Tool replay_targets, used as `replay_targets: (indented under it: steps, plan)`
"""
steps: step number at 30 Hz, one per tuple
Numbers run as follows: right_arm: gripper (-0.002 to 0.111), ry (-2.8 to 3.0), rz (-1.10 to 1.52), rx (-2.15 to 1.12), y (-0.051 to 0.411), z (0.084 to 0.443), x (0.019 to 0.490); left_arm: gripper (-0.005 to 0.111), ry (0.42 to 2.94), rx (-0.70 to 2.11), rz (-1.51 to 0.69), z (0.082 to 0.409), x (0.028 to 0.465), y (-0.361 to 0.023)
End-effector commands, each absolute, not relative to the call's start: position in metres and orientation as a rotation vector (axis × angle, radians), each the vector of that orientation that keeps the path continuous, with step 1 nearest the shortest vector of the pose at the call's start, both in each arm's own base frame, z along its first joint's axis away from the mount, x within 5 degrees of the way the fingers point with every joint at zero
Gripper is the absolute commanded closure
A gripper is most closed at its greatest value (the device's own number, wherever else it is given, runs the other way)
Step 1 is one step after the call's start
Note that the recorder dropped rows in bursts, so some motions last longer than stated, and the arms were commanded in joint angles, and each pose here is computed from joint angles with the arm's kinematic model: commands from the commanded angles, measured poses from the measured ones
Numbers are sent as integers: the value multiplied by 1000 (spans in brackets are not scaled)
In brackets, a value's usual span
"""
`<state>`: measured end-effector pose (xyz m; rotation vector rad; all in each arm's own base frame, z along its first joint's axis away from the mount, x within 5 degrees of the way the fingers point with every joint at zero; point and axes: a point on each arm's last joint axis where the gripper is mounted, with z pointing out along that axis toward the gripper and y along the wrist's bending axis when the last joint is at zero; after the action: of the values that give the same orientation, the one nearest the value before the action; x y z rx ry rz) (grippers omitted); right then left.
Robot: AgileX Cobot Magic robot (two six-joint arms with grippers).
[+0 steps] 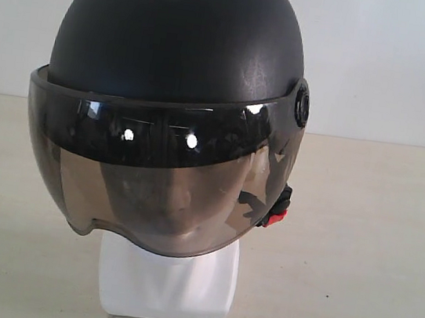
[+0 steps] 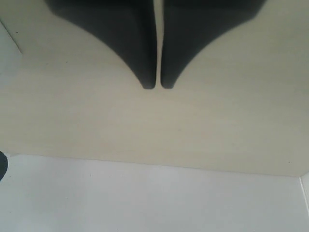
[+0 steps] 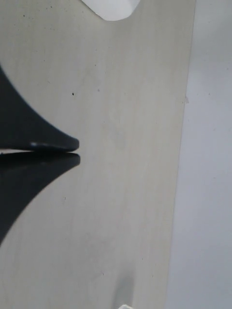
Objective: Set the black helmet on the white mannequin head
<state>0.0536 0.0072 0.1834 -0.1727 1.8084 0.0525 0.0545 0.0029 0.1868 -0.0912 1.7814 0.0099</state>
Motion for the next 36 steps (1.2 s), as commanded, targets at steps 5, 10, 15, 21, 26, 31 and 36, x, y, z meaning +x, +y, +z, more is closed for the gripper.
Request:
replay_targets:
  steps: [5,10,15,21,26,31,36]
  plan:
    - [109,1798,51,-163,7,184,54,102,1780,-97,-14,186,54,2]
    - [109,1798,51,-163,7,184,54,102,1782,-55,-47,186,54,0]
    - [109,1798,51,-163,7,184,54,102,1783,-68,-38,186,54,0]
    - [109,1798,51,-163,7,184,54,102,1783,-68,-38,186,54,0]
    - [109,1798,51,-163,7,184,54,102,1783,-68,-38,186,54,0]
    - [109,1798,51,-163,7,184,54,102,1783,-68,-38,186,54,0]
    - [109,1798,51,-163,7,184,54,102,1783,-68,-38,186,54,0]
